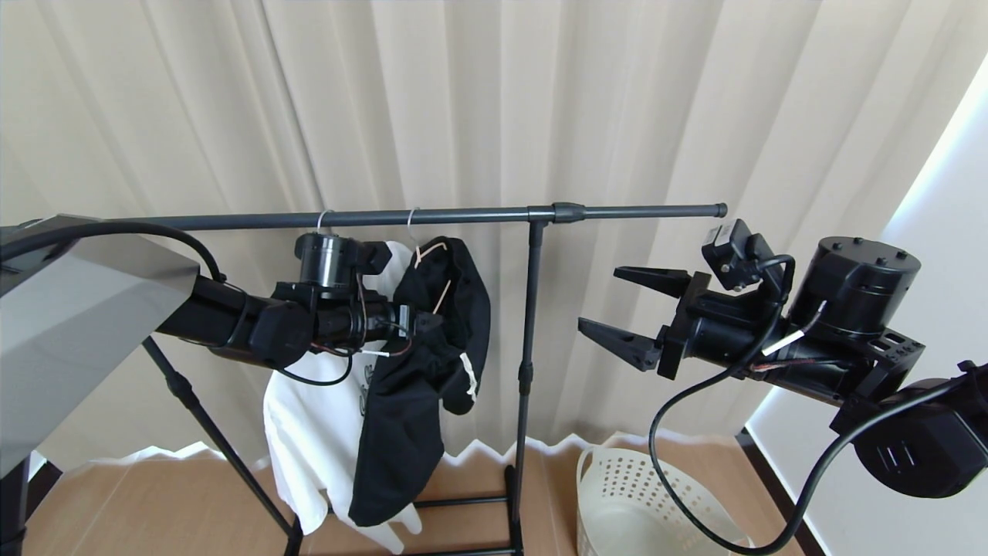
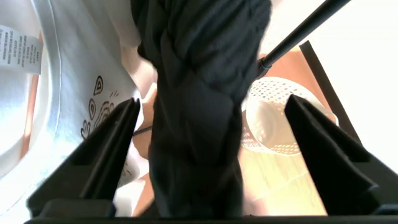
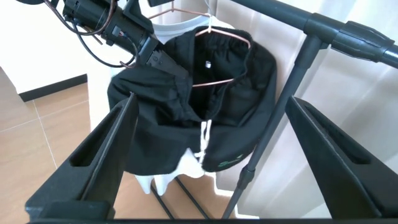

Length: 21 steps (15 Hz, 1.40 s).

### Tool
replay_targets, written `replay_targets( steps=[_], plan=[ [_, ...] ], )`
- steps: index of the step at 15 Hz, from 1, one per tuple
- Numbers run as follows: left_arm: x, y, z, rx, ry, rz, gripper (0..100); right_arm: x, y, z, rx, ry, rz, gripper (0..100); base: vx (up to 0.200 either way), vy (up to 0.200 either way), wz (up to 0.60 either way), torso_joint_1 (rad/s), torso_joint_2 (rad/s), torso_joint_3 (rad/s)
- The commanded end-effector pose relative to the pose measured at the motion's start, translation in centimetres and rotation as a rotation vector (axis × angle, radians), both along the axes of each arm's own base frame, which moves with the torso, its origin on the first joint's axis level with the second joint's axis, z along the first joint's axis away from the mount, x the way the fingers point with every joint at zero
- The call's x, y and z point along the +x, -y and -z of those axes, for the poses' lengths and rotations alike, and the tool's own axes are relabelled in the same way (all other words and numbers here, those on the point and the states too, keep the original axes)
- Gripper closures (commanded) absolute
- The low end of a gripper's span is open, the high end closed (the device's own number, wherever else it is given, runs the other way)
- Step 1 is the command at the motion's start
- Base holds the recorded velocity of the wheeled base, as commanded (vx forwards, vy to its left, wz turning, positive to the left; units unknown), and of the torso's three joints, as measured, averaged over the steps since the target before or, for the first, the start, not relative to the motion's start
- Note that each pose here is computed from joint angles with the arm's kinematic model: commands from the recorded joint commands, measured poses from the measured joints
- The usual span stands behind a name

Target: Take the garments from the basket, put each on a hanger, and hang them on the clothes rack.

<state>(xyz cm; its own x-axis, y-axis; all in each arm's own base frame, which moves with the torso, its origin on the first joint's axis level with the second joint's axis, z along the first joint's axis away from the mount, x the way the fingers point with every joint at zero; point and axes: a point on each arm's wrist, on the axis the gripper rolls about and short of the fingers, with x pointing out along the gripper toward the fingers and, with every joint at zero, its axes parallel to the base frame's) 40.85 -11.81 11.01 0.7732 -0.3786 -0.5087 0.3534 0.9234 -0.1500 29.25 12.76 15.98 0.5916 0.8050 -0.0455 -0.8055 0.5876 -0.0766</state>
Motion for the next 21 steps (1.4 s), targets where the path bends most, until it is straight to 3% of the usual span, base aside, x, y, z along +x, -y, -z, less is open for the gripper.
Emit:
replay_targets(
  steps=[1,6,9,11,12,15,18,21],
  plan=[
    [-0.3,-0.1,-0.7,-0.005,0.01,-0.002,0,0.0,0.0,0.0,0.0,0.002,-0.001,0,0.0,0.0,0.0,0.0,0.0,0.0],
    [-3.6,-1.0,-3.3,-0.009,0.034,0.0,0,0.0,0.0,-0.2,0.003,0.008,0.024,0,0.0,0.0,0.0,0.0,0.0,0.0],
    [-7.8,-2.2,-6.1,-0.019,0.073,0.001,0,0.0,0.0,-0.7,0.01,0.018,0.044,0,0.0,0.0,0.0,0.0,0.0,0.0],
    [-13.1,-3.6,-7.2,-0.018,0.078,0.005,0,-0.9,0.3,-1.6,0.037,0.007,0.059,0,0.0,0.0,0.0,0.0,0.0,0.0],
    [-15.5,-4.3,-7.1,-0.019,0.075,0.004,0,-2.9,1.0,-3.3,0.071,-0.026,0.06,0,0.0,0.0,0.0,0.0,0.0,0.0],
    [-22.8,-6.2,-5.8,-0.015,0.065,0.014,0,-6.9,3.0,-5.8,0.016,-0.178,0.122,0,0.0,0.0,0.0,0.0,0.0,0.0],
    [-28.0,-7.5,-5.3,-0.03,0.128,0.032,0,-9.1,5.0,-3.7,-0.042,-0.259,0.312,0,0.0,0.0,0.0,0.0,0.0,0.0],
    [-31.9,-8.7,-2.8,0.002,0.149,0.05,0,-13.4,6.5,-0.7,-0.074,-0.301,0.356,0,0.0,0.0,0.0,0.0,0.0,0.0]
  ],
)
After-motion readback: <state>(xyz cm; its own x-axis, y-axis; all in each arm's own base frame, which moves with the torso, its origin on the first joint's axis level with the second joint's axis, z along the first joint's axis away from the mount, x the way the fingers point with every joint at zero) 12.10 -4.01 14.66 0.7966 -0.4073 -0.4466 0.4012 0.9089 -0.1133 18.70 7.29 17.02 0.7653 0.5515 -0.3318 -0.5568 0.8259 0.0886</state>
